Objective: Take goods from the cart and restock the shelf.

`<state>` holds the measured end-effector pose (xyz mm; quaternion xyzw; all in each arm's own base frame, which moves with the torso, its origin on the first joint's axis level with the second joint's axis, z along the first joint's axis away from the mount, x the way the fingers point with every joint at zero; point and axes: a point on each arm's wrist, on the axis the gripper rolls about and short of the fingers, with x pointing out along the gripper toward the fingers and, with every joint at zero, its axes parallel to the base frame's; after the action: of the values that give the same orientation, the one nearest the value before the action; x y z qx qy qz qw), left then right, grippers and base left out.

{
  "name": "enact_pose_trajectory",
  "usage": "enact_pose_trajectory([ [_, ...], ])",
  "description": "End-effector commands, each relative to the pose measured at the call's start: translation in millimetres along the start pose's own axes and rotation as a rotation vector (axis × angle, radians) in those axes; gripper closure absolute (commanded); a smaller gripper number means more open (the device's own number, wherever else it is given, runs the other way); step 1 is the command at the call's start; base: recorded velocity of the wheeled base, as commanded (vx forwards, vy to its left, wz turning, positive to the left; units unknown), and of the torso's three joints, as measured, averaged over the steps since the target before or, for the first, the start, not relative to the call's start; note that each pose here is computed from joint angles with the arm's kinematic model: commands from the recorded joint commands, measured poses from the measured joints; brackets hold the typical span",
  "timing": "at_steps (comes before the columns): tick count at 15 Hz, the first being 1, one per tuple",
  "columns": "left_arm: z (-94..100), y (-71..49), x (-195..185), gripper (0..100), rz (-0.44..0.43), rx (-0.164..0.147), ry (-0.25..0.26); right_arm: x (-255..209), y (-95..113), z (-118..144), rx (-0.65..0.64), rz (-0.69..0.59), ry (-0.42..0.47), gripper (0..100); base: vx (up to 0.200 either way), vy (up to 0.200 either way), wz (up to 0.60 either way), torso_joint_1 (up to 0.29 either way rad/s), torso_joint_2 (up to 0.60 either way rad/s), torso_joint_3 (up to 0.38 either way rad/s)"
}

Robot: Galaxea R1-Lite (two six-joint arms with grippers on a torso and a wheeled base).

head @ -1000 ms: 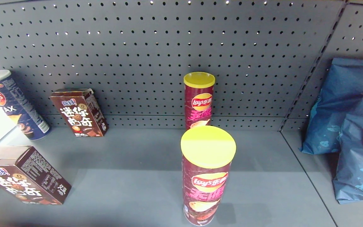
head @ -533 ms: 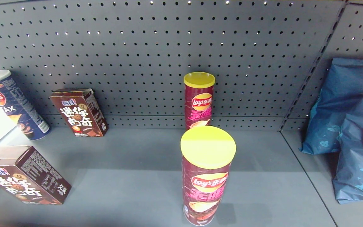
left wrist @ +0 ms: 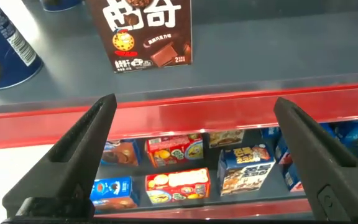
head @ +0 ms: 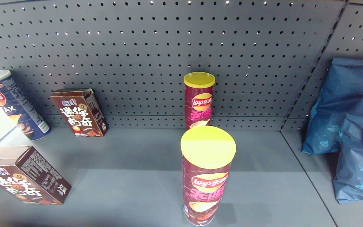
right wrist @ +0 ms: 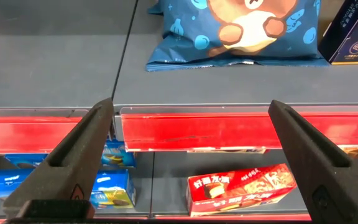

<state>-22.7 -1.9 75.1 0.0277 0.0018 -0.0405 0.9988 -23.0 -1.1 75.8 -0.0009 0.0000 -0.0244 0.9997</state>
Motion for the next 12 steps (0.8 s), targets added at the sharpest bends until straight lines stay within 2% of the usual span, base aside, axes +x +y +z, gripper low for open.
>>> enact_pose_trajectory([
  [1,0.1,0.0,0.0,0,0.000,0.003,-0.001,0.1,0.0,0.0,0.000,0.001,0.002,0,0.000,0.000,0.00,0.000,0.00,0.000],
  [6,0.1,0.2,0.0,0,0.007,-0.007,-0.001,0.2,0.2,-0.4,-0.003,0.010,0.003,0,0.000,0.000,0.00,0.000,0.00,0.000],
  [12,0.1,0.2,0.0,0,0.007,-0.002,-0.001,0.2,0.2,-0.4,0.000,0.012,0.003,0,0.000,0.000,0.00,0.000,0.00,0.000],
])
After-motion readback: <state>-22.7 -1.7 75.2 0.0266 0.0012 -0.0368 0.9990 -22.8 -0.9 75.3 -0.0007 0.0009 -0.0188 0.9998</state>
